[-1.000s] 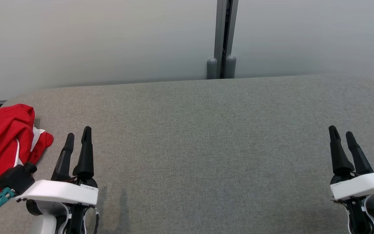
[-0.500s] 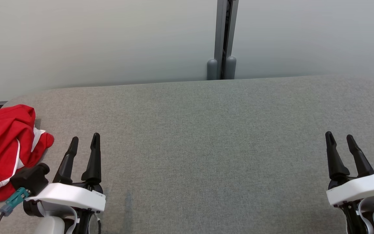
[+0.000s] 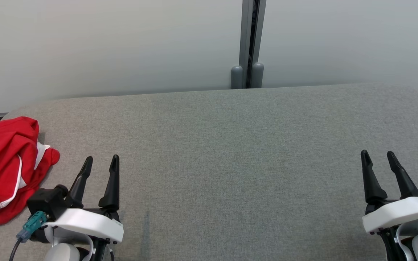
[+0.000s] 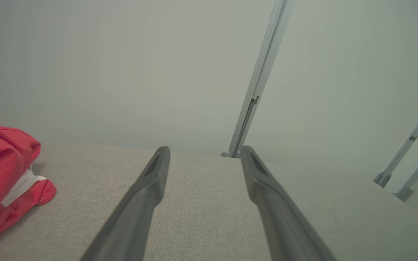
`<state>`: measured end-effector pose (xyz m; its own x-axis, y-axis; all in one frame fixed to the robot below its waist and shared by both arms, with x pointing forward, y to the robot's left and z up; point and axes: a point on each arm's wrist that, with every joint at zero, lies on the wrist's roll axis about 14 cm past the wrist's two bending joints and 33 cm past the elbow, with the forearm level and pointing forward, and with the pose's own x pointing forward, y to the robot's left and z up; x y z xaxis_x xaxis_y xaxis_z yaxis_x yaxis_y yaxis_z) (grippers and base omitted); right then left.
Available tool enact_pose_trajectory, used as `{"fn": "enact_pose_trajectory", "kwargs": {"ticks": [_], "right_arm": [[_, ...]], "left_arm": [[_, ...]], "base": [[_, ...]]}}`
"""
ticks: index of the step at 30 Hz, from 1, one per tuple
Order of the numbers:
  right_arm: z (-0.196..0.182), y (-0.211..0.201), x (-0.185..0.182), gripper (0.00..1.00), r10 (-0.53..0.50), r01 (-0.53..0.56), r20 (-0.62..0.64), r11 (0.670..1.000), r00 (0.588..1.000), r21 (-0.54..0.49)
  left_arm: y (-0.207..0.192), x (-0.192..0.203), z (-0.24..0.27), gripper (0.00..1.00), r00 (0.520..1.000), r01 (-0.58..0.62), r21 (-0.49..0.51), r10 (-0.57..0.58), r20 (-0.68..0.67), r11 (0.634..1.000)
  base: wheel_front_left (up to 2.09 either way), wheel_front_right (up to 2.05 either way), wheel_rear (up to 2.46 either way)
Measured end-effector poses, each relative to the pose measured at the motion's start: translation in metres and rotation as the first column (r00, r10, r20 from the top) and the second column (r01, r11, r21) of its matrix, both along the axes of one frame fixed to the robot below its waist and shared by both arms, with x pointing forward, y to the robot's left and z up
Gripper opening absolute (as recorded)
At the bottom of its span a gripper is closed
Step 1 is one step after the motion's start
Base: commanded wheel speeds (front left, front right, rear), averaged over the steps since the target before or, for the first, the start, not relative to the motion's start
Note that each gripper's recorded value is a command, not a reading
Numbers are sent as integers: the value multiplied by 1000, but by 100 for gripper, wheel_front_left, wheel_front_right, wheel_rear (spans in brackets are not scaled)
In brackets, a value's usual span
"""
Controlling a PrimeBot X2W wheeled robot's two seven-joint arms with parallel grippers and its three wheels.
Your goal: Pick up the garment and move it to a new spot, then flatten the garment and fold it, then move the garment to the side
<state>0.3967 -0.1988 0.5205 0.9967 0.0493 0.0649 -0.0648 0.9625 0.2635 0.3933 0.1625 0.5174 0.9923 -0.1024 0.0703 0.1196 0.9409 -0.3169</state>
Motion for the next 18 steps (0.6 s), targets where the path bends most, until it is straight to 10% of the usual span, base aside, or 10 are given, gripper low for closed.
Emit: {"fn": "enact_pose_trajectory", "kwargs": {"ticks": [18], "right_arm": [[-3,6,0,100,8,-7,12,995,1000,-103]], "left_arm": [[10,-1,-19,100,998,-41,121,45,-36,992]], "base": [[0,0,0]]}}
